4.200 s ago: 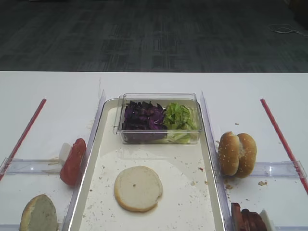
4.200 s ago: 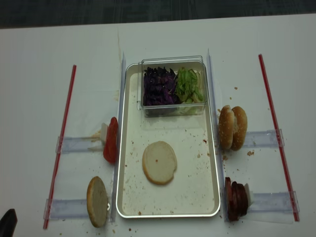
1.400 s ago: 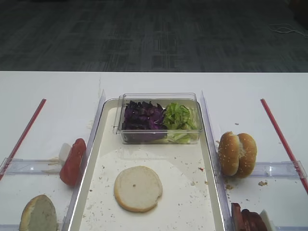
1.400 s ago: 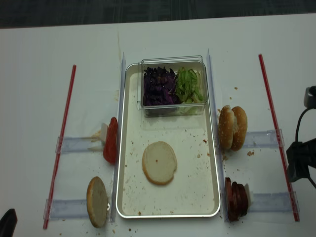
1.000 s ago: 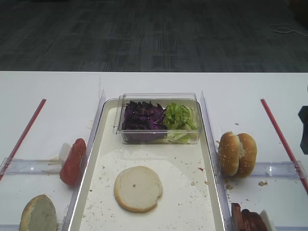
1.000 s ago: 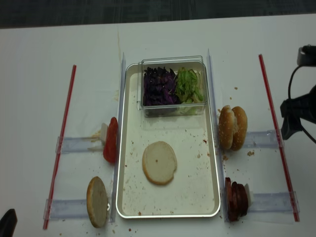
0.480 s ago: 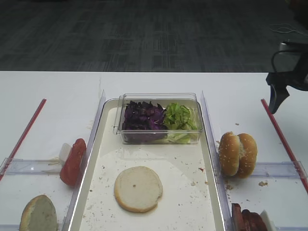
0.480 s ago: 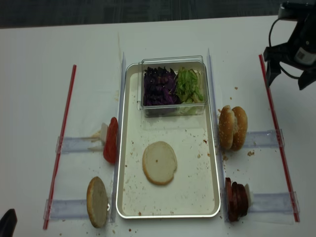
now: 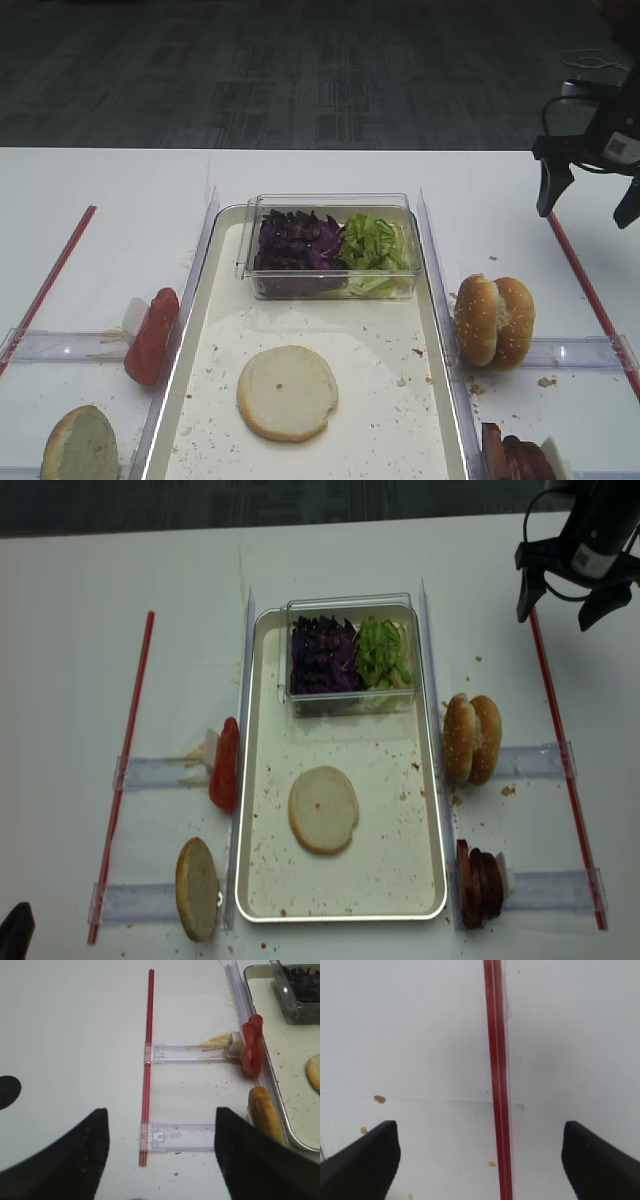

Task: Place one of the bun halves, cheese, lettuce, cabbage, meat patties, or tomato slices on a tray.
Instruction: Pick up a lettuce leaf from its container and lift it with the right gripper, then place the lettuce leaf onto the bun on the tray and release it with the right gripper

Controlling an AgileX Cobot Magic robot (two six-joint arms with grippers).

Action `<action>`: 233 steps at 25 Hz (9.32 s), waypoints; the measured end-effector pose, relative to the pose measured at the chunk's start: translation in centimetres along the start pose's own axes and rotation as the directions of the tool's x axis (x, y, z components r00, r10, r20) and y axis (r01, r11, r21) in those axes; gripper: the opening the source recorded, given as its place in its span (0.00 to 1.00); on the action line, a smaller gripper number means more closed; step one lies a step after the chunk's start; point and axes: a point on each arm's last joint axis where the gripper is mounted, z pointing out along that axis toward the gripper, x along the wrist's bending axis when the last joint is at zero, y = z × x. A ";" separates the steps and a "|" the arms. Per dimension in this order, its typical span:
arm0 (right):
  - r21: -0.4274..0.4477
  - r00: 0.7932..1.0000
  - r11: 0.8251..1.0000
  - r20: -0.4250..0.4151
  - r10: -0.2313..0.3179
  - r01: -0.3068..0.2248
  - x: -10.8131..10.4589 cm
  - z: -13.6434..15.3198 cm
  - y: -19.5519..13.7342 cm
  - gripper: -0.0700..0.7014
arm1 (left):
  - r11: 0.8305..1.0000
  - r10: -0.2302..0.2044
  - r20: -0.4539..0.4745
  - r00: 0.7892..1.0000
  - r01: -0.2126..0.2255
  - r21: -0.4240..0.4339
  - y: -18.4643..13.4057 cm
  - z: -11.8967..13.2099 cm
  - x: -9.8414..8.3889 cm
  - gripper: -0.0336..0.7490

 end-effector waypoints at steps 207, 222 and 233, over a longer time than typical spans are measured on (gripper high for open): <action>0.106 0.553 0.545 -0.072 -0.830 0.832 31.7 5.0 -20.0 0.32 | 1.000 0.000 -0.002 1.000 0.000 0.000 0.0 0.0 0.0 0.62; 0.101 0.541 0.534 -0.063 -0.839 0.840 31.6 5.0 -19.9 0.60 | 1.000 0.000 -0.002 1.000 0.000 0.000 0.0 0.0 0.0 0.62; 0.111 0.536 0.528 -0.062 -0.842 0.842 31.5 5.0 -20.0 0.67 | 1.000 0.000 -0.002 1.000 0.000 0.000 0.0 0.0 0.0 0.62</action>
